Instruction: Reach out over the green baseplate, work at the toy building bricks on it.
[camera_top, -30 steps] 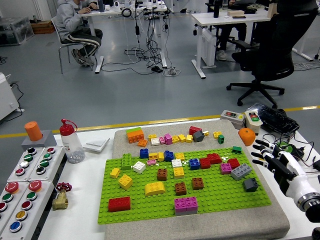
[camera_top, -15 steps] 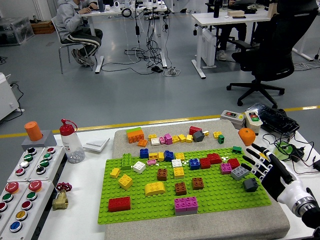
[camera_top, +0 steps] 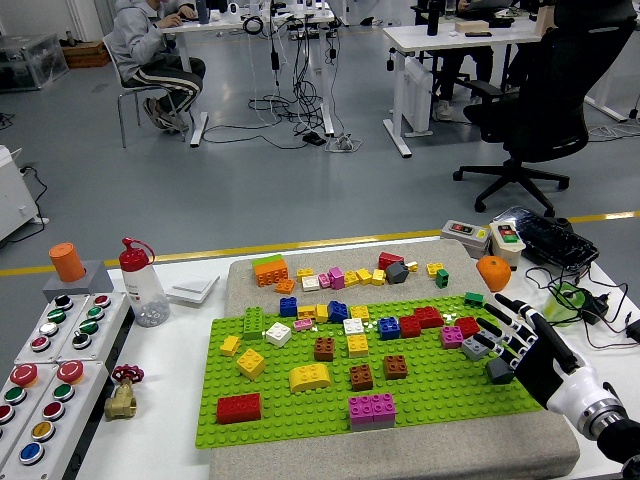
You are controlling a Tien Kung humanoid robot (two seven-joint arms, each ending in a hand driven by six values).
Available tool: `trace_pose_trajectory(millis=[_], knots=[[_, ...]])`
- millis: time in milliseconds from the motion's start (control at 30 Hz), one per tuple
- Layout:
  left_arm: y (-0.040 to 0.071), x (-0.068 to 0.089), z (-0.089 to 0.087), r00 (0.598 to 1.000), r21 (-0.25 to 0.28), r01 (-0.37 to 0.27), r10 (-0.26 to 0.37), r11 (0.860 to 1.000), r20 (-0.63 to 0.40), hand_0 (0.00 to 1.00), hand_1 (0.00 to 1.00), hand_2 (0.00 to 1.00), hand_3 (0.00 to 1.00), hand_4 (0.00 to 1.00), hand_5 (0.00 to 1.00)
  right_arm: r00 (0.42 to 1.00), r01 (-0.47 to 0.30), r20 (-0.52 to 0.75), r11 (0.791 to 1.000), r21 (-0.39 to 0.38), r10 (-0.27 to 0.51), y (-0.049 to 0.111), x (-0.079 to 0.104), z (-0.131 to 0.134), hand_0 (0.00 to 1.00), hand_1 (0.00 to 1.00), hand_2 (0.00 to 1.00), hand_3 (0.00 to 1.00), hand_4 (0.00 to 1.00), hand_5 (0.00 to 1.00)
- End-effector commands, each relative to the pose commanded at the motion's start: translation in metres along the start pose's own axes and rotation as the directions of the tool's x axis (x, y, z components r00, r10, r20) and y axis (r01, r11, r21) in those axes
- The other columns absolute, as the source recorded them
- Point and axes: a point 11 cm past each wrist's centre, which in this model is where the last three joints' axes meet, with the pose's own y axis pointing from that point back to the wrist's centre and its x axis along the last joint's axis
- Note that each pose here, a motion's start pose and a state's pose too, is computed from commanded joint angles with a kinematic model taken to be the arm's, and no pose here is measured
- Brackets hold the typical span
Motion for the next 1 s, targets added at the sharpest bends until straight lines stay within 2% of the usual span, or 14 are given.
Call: trace_pose_trajectory(millis=[233, 600, 1000], knots=[[0.0, 0.0, 0.0, 1.0, 0.001, -0.001, 0.001, 1.0, 0.0, 0.629, 0.596, 0.611, 0.413, 0.337, 0.986, 1.0, 0.01, 0.002, 1.0, 0.01, -0.01, 0.0, -0.001, 0.0, 0.767, 0.774, 0.78, 0.74, 0.441, 0.46], [0.0, 0.0, -0.001, 1.0, 0.001, 0.001, -0.001, 1.0, -0.003, 0.629, 0.596, 0.611, 0.412, 0.337, 0.986, 0.999, -0.024, -0.028, 0.99, 0.139, 0.028, 0.001, 0.002, -0.009, 0.771, 0.772, 0.767, 0.725, 0.44, 0.444], [0.001, -0.001, 0.004, 1.0, -0.012, 0.006, -0.006, 1.0, -0.015, 0.629, 0.596, 0.611, 0.413, 0.334, 0.985, 0.989, -0.039, -0.13, 0.979, 0.198, 0.065, 0.0, 0.006, -0.014, 0.768, 0.768, 0.756, 0.698, 0.412, 0.413]])
